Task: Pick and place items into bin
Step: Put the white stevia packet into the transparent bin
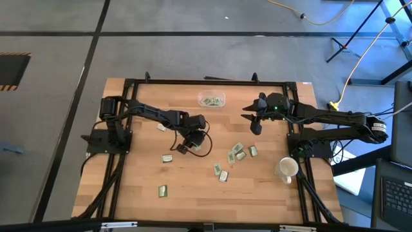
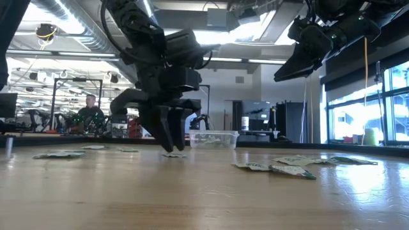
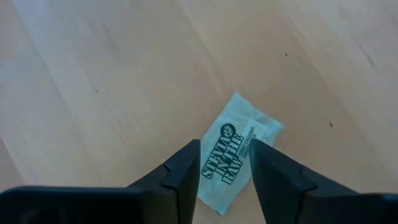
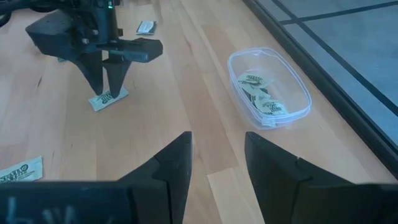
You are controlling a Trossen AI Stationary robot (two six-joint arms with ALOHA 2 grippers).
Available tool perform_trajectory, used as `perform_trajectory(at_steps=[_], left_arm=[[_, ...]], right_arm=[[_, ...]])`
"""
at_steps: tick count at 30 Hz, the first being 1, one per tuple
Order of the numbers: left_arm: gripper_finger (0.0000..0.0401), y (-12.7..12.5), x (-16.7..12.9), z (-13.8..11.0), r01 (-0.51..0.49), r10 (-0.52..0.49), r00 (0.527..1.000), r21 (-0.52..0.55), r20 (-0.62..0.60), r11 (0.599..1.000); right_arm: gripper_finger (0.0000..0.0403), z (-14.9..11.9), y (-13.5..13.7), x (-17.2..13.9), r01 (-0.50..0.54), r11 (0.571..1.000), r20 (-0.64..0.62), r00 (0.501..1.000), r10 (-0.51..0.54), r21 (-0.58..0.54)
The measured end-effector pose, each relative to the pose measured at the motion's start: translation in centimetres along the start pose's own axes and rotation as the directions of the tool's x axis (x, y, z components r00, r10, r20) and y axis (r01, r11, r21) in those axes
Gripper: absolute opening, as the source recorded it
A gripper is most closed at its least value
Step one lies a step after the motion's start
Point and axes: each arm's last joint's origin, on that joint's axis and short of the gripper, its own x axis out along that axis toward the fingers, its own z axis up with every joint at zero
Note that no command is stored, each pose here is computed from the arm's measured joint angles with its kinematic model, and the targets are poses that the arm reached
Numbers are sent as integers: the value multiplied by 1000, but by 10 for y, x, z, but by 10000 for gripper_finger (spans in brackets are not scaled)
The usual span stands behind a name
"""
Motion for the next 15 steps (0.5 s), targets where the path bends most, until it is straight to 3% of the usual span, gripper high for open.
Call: perform_trajectory(at_steps=[15], left_arm=[[84,1,11,-3,30,-29,999,28,-14,999]], right_arm=[[152,0,0,0,0,1000,-2,1000,0,0]])
